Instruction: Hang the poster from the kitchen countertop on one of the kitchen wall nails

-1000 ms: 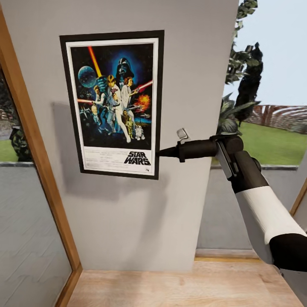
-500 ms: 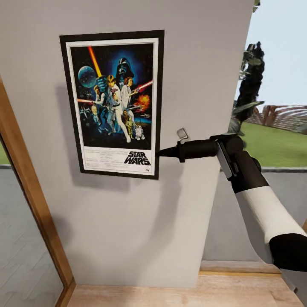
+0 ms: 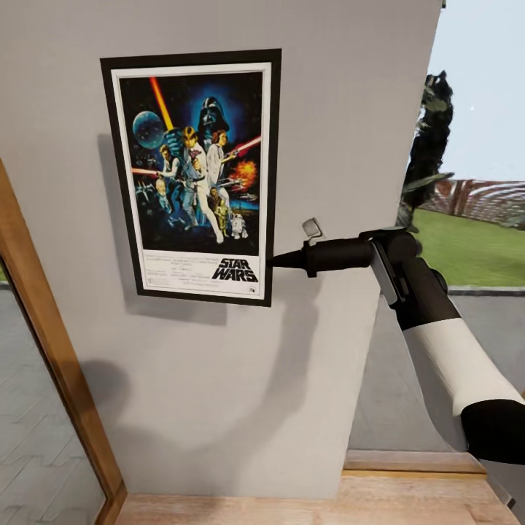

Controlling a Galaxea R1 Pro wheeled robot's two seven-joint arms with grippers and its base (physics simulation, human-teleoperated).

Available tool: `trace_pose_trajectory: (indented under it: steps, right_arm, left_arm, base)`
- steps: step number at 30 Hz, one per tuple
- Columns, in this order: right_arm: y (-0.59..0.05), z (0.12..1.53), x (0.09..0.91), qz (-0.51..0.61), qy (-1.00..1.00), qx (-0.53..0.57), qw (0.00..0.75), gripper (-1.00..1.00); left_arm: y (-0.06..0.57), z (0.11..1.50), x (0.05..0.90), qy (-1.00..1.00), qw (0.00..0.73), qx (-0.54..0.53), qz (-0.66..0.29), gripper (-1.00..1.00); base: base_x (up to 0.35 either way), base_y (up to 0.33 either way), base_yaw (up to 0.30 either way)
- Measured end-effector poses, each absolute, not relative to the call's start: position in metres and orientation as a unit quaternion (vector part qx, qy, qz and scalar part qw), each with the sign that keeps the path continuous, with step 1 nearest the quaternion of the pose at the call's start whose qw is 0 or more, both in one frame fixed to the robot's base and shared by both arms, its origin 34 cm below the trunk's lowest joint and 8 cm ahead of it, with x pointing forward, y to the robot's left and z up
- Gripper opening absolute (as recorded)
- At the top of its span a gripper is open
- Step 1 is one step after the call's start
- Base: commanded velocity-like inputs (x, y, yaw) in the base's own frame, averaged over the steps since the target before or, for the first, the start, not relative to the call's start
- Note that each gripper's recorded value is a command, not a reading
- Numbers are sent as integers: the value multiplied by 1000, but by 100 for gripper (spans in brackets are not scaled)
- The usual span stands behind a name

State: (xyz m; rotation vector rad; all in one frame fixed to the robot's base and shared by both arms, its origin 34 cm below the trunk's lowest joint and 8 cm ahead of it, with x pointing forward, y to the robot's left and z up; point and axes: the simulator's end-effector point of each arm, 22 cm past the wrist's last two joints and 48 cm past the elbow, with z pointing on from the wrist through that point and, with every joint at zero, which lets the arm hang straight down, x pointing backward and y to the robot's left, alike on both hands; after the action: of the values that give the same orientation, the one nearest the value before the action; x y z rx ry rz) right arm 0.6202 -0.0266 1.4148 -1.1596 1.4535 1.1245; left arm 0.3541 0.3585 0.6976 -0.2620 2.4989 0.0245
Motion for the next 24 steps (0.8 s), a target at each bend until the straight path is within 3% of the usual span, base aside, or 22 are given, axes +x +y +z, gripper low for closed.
trace_pose_trajectory:
  steps: [16, 24]
  right_arm:
    - [-27, 1415, 620, 458, 592, -472, 466, -100]
    - [-27, 1415, 620, 458, 592, -472, 466, -100]
  left_arm:
    - [358, 698, 354, 946, 309, -99, 9, 100]
    - [358, 698, 354, 946, 309, -99, 9, 100]
  base:
    - [281, 0, 0]
    - [95, 0, 0]
